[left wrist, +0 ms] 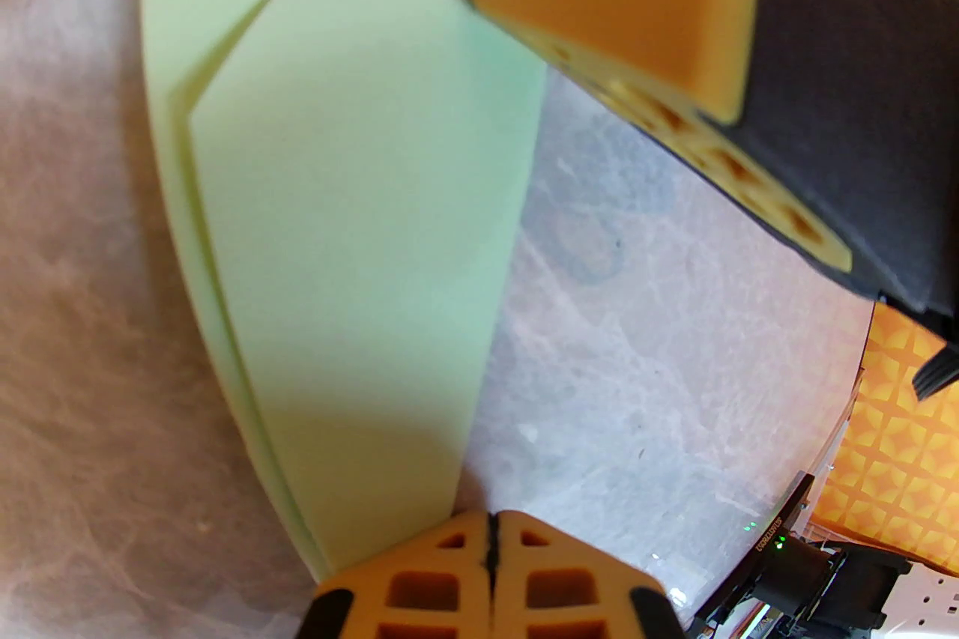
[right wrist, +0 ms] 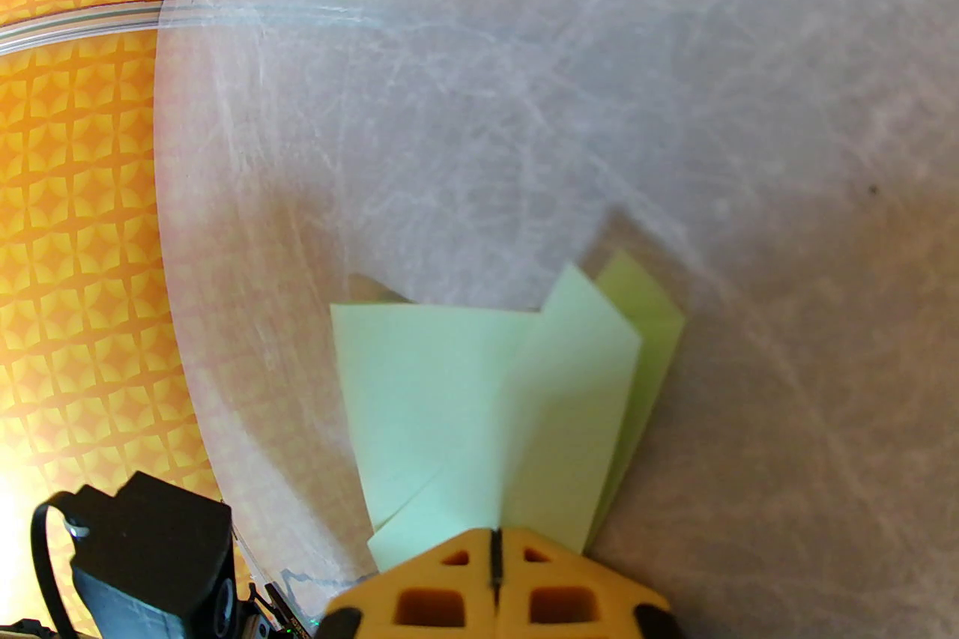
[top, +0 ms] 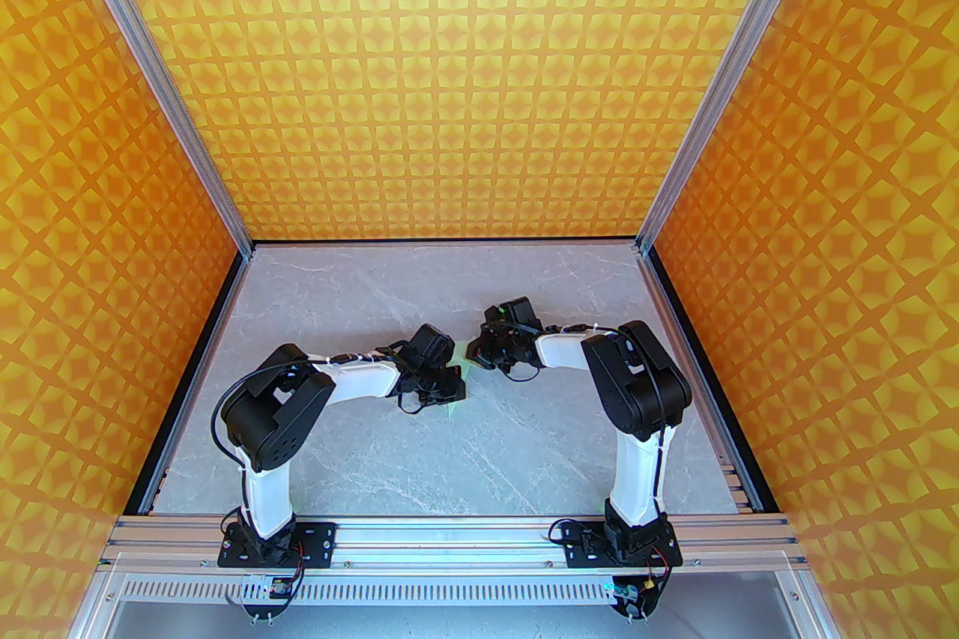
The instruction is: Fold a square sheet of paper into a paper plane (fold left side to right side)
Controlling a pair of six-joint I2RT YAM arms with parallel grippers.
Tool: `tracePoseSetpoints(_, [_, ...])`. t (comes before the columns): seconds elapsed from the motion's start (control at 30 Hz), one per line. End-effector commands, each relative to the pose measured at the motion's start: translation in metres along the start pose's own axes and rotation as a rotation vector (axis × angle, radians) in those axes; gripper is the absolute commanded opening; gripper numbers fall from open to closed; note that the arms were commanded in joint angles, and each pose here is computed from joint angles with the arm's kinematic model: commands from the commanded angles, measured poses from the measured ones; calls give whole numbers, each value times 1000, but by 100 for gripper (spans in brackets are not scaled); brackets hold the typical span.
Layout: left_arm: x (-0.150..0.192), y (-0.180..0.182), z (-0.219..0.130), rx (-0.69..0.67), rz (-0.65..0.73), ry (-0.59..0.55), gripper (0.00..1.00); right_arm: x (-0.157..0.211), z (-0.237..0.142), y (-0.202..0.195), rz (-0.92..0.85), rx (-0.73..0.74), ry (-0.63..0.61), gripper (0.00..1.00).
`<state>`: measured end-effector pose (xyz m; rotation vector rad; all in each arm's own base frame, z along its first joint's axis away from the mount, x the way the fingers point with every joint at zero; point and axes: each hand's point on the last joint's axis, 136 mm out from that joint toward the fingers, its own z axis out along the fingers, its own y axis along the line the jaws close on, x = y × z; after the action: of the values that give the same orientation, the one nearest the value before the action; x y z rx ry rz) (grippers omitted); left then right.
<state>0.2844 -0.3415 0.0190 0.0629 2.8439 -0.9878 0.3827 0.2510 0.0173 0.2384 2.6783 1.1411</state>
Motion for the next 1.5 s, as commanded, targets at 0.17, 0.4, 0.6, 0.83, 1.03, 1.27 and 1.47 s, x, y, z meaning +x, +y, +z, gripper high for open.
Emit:
tracePoseSetpoints(0.17, [22,30,-1,-71,4,47,1,16,10,-45,54,180,44,0])
tracePoseSetpoints(0.4, [31,34,-9,-75,17,51,1,14,13,-48,56,196,49,0])
tracePoseSetpoints(0.6, [42,39,-17,-83,27,61,1,13,14,-49,57,204,51,0])
tracePoseSetpoints(0.83, [51,40,-22,-87,43,73,1,11,14,-48,59,201,50,0])
tracePoseSetpoints(1.03, [61,41,-27,-93,58,87,1,11,15,-48,58,201,50,0])
tracePoseSetpoints(1.27, [62,36,-43,-68,56,52,0,5,6,-32,41,162,26,0])
tracePoseSetpoints(1.47, [25,15,-77,21,45,-98,13,-7,-25,6,-10,121,-42,18])
